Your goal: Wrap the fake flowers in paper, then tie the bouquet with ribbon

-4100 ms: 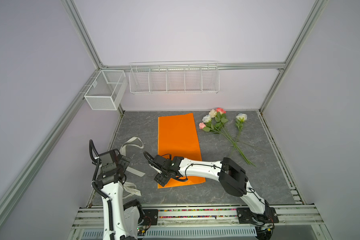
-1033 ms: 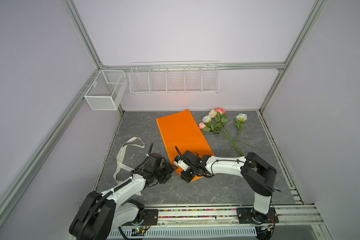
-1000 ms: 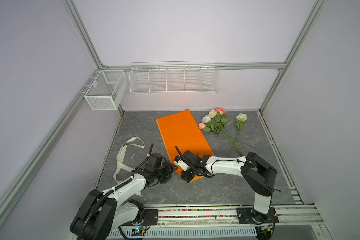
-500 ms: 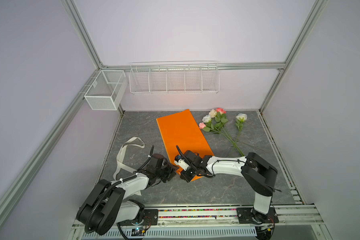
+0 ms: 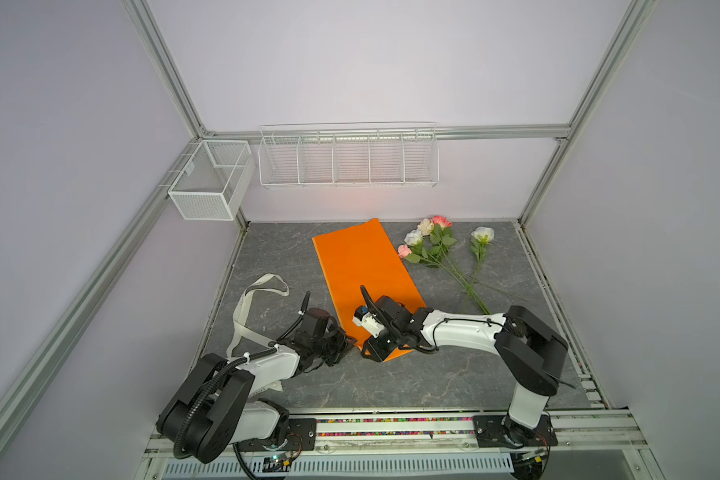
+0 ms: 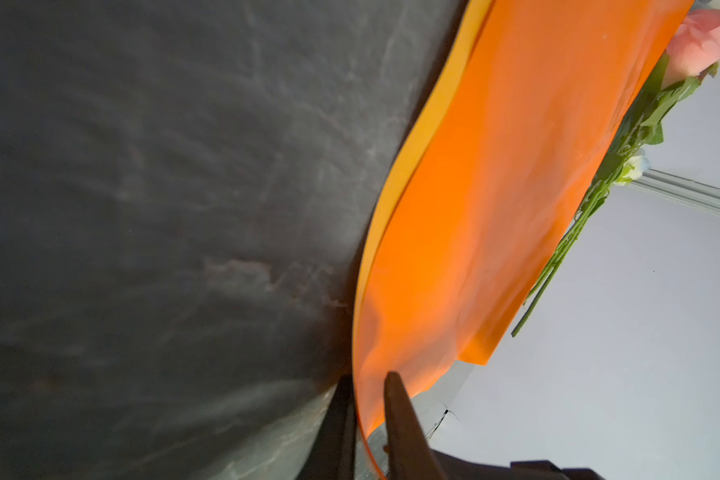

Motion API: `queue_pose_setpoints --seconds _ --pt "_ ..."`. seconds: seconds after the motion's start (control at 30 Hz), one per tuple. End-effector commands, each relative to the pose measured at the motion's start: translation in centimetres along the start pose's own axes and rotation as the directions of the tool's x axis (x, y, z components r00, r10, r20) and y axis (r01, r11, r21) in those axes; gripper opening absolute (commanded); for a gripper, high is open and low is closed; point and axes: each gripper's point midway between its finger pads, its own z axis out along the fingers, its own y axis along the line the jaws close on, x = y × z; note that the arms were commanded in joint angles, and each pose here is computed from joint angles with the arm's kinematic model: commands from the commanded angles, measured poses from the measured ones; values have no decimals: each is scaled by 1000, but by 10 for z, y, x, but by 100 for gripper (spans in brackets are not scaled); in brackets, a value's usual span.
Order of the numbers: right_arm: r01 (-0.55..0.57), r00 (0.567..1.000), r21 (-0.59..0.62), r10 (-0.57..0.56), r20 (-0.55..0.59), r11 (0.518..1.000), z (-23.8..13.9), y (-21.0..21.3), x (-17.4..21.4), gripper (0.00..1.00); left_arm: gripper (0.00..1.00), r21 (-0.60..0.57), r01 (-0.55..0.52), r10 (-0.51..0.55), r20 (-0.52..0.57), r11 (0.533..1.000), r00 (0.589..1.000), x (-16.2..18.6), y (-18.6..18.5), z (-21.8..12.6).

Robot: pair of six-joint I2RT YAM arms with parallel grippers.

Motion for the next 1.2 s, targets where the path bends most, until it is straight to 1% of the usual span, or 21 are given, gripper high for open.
queue_pose_setpoints --seconds 0.0,0.07,0.13,0.23,0.37,0.4,0.57,0.6,0.67,0.73,0.8,0.93,1.1,1.17 --pt "-2 1000 -82 2 -1 997 -7 13 0 39 16 1 -15 15 -3 1000 1000 2 4 2" --pt "-5 1000 -98 5 -1 995 -7 16 0 41 16 -2 -18 18 -7 1000 1000 2 5 3" --pt "-9 1000 -98 10 6 995 -9 16 -2 42 15 -9 -19 19 -11 1000 1000 3 8 4" --pt "-15 1000 -106 16 6 994 -10 16 -3 42 8 -8 -20 20 -10 1000 1000 2 9 4" --pt "-13 1000 -156 17 25 988 -19 25 -6 44 4 -15 -21 21 -9 1000 1000 2 11 4" --pt "-18 999 -145 23 31 989 -21 24 -7 44 0 -16 -22 22 -9 1000 1000 3 12 4" --pt "-43 999 -45 43 6 998 -15 9 1 46 0 8 -34 35 -11 999 999 3 8 3" --pt "-40 999 -25 40 -3 999 -12 7 4 49 0 23 -40 41 -14 999 999 4 5 3" --pt "-32 999 7 32 -22 999 -8 3 8 50 0 56 -57 59 -23 997 998 6 -2 3" --pt "-15 999 31 16 -32 999 -4 4 11 50 3 104 -76 80 -31 992 996 8 -12 2" --pt "-4 999 47 6 -39 999 -1 5 12 50 6 130 -85 91 -41 988 995 10 -18 1" --pt "-11 1000 38 12 -29 999 0 9 8 50 10 154 -95 105 -61 983 993 14 -22 1" --pt "-15 1000 52 16 -24 999 0 7 7 51 10 169 -100 112 -64 981 992 15 -24 0" --pt "-14 999 67 16 -29 998 0 4 9 50 7 169 -102 114 -60 980 992 15 -24 0"
